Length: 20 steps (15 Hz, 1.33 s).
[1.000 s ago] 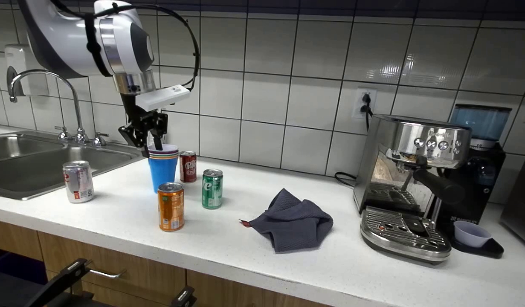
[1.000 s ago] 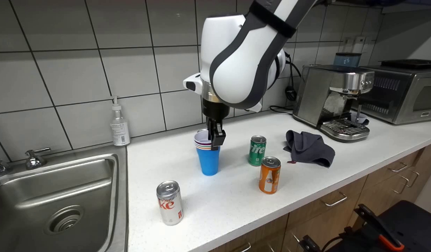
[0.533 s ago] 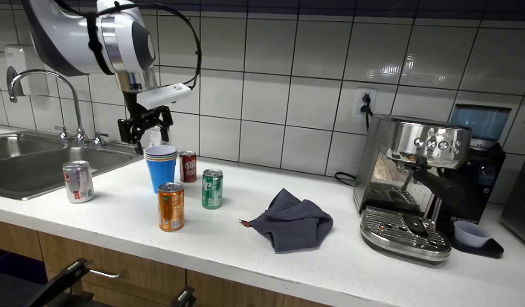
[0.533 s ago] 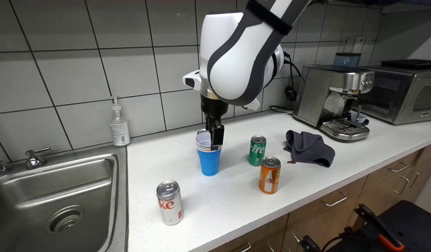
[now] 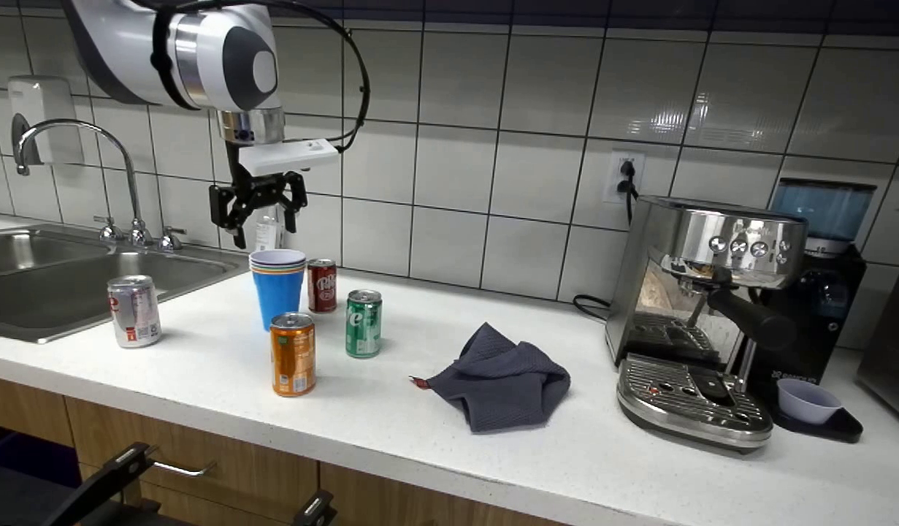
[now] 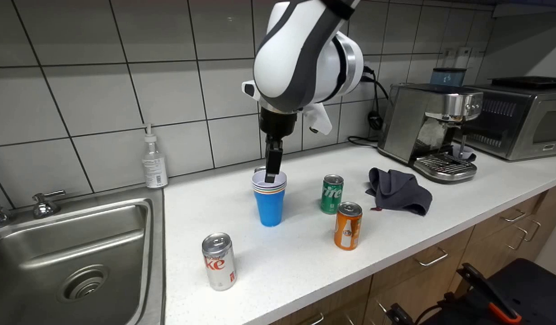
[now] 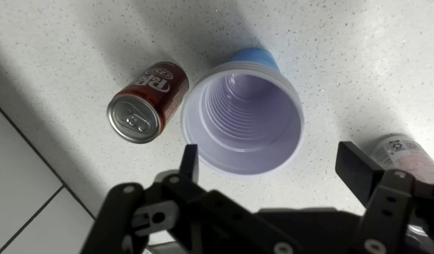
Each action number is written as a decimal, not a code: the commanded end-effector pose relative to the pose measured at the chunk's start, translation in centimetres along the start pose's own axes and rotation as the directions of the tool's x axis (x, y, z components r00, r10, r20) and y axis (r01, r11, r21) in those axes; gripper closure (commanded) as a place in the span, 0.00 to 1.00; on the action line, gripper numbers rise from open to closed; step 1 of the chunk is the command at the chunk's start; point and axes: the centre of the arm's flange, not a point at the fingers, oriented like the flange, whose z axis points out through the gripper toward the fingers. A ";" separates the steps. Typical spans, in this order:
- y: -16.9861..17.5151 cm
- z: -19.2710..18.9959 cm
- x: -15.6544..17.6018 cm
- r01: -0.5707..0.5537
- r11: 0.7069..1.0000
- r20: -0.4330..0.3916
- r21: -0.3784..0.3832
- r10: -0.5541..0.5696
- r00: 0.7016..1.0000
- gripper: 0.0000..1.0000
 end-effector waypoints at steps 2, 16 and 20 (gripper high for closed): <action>2.2 -3.1 -1.4 -0.101 0.994 -0.019 0.047 0.102 0.995 0.00; 1.7 -5.7 -4.6 -0.443 0.895 0.025 0.050 0.443 0.896 0.00; 0.8 -5.8 -5.4 -0.549 0.835 0.057 0.022 0.548 0.835 0.00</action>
